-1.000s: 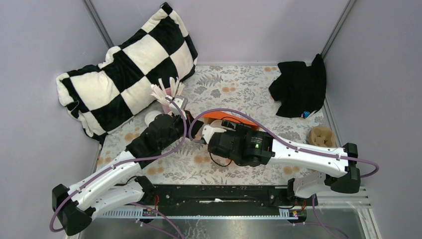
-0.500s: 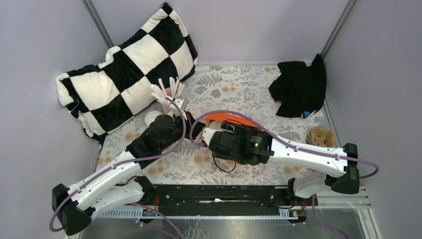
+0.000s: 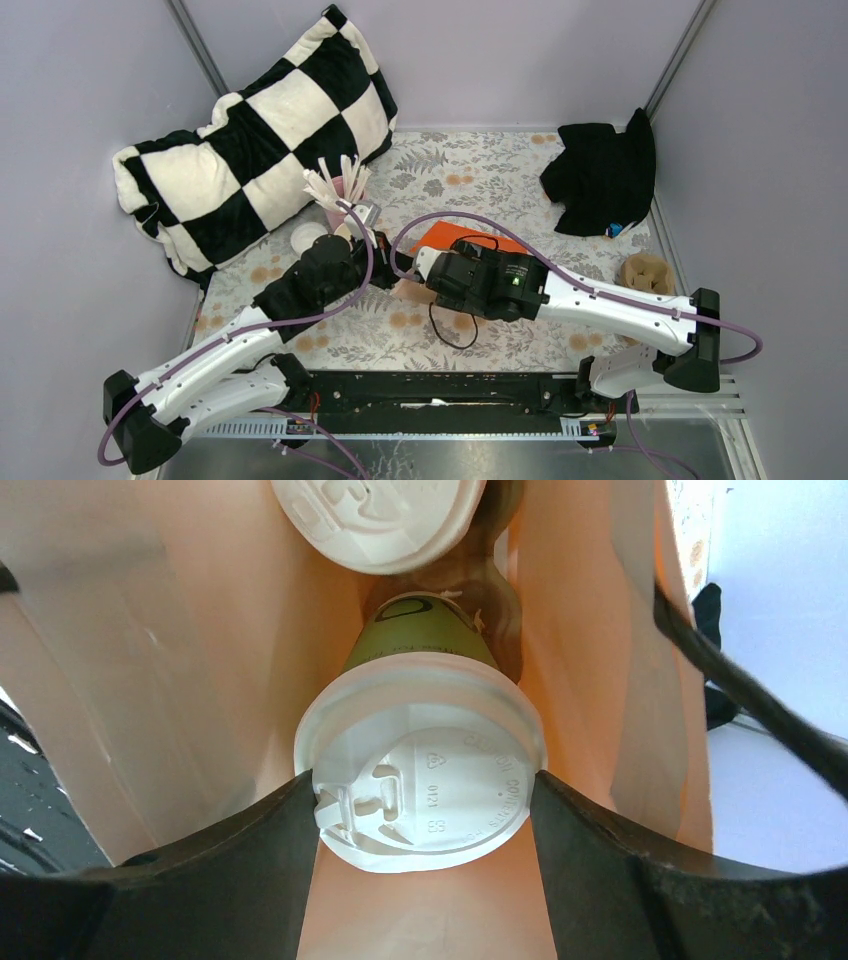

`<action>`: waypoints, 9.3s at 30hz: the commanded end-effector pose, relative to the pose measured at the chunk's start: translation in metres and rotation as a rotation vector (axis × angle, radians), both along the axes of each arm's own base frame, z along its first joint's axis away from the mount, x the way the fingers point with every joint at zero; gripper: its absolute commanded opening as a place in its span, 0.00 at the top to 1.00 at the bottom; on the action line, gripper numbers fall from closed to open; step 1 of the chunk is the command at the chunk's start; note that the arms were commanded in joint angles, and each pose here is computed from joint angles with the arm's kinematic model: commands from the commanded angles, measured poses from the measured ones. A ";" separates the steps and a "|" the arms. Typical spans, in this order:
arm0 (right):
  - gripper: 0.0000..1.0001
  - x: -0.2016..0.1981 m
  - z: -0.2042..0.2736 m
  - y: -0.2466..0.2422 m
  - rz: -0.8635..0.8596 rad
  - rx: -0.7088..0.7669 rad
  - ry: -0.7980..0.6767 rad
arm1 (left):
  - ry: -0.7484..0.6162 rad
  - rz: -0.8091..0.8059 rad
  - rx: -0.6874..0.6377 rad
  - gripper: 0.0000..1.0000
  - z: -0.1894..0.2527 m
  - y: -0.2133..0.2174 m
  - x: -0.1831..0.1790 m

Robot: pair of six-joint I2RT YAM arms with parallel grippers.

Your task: Pack the takeout coffee

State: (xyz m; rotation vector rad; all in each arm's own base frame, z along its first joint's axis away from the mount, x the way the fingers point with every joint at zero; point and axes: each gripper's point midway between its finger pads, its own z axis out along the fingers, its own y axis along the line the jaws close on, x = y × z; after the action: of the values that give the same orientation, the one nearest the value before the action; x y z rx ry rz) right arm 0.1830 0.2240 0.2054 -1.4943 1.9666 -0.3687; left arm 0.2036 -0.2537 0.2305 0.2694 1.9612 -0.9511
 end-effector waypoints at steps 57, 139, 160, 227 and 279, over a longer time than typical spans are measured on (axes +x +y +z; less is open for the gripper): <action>0.34 0.057 -0.024 0.010 0.378 -0.056 -0.116 | 0.006 0.076 0.144 1.00 0.030 0.004 0.020; 0.15 0.111 -0.086 -0.021 0.100 -0.068 -0.098 | -0.025 0.005 0.173 1.00 0.029 0.000 0.014; 0.00 0.094 -0.051 -0.023 0.161 -0.047 -0.045 | -0.005 0.087 0.187 1.00 0.029 0.008 0.024; 0.00 -0.059 0.162 0.076 -0.032 0.916 0.539 | 0.501 0.279 0.120 1.00 0.063 -0.019 0.053; 0.00 0.020 0.235 -0.030 -0.449 0.988 -0.085 | 0.372 0.649 0.674 0.63 0.032 0.178 0.171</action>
State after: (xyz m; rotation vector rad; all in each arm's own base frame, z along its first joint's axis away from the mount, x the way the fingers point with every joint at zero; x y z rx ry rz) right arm 0.2023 0.1969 0.4344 -0.4250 1.9519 0.3277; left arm 0.3724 -0.0812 0.2546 -0.1869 2.4767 0.0987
